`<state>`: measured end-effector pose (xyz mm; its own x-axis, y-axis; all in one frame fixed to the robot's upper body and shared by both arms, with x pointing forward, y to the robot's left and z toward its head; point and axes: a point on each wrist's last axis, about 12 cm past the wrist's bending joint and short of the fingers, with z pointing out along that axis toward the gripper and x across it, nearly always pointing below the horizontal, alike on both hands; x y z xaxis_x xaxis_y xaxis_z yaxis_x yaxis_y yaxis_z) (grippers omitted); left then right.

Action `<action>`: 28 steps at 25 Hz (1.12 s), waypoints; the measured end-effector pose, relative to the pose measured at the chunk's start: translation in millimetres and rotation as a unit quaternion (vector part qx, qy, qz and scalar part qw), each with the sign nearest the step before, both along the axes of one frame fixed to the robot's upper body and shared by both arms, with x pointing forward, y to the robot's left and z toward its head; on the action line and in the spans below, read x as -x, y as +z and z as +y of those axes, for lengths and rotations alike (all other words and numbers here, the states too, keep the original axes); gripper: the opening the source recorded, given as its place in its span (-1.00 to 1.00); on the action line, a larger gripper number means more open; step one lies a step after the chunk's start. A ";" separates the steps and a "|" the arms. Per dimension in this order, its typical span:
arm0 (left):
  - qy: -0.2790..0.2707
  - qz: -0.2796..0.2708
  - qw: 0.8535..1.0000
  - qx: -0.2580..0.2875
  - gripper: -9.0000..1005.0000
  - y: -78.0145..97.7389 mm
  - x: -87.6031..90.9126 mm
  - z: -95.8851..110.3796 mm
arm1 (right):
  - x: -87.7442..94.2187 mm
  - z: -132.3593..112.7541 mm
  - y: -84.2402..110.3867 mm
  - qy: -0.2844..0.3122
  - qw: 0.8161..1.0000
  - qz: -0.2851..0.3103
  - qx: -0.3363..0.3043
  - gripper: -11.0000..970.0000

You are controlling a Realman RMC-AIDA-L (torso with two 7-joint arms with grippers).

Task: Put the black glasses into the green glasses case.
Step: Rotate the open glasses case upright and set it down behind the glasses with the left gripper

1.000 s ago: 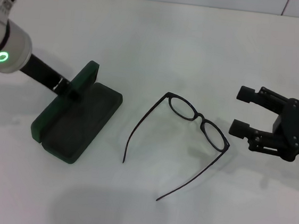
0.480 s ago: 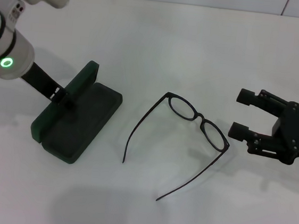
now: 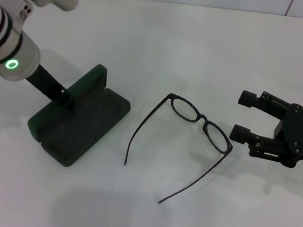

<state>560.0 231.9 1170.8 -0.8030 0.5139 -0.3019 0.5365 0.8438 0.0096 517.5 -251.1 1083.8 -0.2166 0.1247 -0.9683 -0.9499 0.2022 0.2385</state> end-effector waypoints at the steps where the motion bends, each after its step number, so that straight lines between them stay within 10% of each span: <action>1: 0.000 -0.001 1.000 0.000 -0.32 0.6 -0.1 -0.2 | 0.1 -0.1 -0.1 0.000 1.000 0.000 0.000 0.80; 21: -0.064 -0.118 0.991 -0.005 -0.59 44.5 -12.7 -17.0 | 4.9 1.5 -0.9 0.016 1.000 -0.005 0.001 0.80; 28: -0.230 -0.236 0.943 -0.057 -0.59 52.1 -29.4 -52.4 | 14.5 8.9 -1.9 0.071 0.997 -0.004 0.008 0.80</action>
<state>589.4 179.5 1222.9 -0.2778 0.8257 -0.4909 0.7589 0.5020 0.4148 503.0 -242.2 1081.9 -0.2227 0.0779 -0.9718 -0.9712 0.0688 0.2281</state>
